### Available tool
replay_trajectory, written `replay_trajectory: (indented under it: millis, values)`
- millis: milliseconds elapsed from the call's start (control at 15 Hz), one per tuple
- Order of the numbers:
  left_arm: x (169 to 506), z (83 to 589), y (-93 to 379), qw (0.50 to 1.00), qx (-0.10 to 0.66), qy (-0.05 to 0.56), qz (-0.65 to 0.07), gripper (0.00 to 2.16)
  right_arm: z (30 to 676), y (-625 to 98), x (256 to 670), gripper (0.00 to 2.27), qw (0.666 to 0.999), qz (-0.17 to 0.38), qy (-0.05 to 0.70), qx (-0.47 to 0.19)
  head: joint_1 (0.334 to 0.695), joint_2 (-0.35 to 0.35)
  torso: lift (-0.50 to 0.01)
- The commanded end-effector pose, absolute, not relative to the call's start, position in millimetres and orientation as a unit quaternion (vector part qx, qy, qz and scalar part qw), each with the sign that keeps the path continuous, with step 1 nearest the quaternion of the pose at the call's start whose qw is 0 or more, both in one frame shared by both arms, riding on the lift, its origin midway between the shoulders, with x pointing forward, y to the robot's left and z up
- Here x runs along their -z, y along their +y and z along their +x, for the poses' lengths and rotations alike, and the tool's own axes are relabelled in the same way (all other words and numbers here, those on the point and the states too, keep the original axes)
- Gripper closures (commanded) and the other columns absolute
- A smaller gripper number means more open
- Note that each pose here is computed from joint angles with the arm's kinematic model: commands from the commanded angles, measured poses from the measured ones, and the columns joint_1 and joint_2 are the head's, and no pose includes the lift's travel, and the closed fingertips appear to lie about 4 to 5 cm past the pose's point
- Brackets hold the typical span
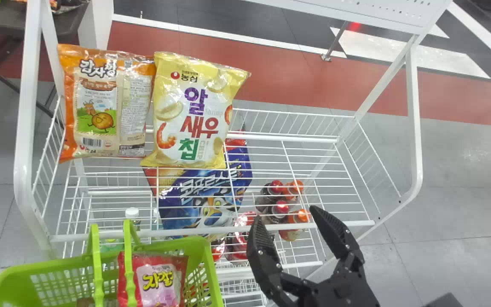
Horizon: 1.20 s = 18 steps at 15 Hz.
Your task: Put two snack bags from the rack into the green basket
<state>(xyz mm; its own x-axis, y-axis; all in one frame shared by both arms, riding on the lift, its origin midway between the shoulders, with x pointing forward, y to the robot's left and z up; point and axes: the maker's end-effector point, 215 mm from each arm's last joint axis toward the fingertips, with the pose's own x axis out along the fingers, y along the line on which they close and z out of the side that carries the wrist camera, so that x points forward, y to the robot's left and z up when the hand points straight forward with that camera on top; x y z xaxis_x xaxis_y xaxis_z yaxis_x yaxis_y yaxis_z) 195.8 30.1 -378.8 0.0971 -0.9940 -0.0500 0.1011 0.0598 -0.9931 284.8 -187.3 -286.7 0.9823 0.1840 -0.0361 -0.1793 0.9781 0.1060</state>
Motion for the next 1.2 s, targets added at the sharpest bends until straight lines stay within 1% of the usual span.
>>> replay_trajectory:
  millis: [0,400,1133]
  values:
    - [379,195,30,0.561,0.487,0.464,-0.483,1.37,276,-190,278,0.05,0.994,0.050,0.003,-0.093,0.695,-0.350,-0.005]
    - [381,191,29,0.558,0.485,0.467,-0.485,1.37,278,-197,276,0.05,0.994,0.060,0.000,-0.089,0.695,-0.350,-0.005]
    - [381,191,26,0.559,0.488,0.468,-0.480,1.37,279,-206,264,0.05,0.995,0.056,-0.018,-0.082,0.695,-0.350,-0.005]
